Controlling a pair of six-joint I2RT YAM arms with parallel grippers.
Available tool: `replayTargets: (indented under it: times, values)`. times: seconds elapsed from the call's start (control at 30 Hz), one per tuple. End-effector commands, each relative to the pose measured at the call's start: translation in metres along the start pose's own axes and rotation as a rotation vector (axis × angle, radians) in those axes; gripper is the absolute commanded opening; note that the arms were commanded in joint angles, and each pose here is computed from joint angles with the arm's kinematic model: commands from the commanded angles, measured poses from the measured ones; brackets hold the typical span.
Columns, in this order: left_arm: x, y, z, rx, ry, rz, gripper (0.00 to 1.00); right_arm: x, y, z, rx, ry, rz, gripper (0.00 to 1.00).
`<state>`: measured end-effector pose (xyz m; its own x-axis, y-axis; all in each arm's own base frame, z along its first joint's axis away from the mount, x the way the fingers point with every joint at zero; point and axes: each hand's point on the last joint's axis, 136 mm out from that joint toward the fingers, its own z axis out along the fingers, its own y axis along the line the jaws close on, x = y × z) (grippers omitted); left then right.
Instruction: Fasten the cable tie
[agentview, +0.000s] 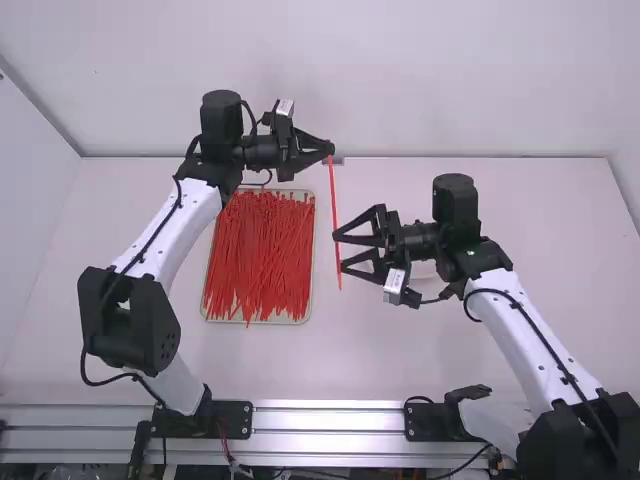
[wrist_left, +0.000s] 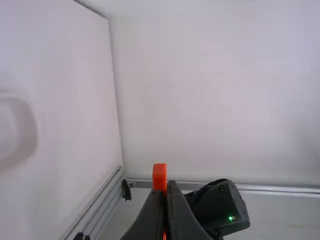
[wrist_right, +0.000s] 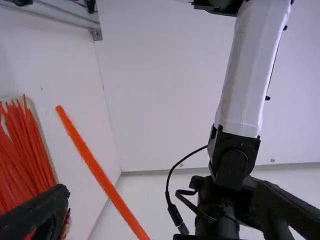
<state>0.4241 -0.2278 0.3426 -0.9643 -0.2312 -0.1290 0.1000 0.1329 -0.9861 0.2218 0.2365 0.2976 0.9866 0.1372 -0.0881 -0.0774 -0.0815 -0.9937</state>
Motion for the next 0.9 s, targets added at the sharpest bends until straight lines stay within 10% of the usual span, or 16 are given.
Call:
replayTargets:
  times: [0.0,0.67,0.87]
  values:
    - [-0.0009,-0.0061,-0.0021,0.011,0.005,0.035,0.02,-0.0019,0.0033,-0.0001,0.007,-0.016,-0.042,0.99]
    - [0.005,-0.0064,-0.0019,0.017,0.037,0.0,0.02,0.0035,0.0026,-0.0075,0.011,0.009,-0.057,1.0]
    - [0.0056,-0.0017,-0.0018,0.002,0.035,-0.031,0.02,0.0039,-0.001,-0.0066,0.016,0.005,-0.096,0.69]
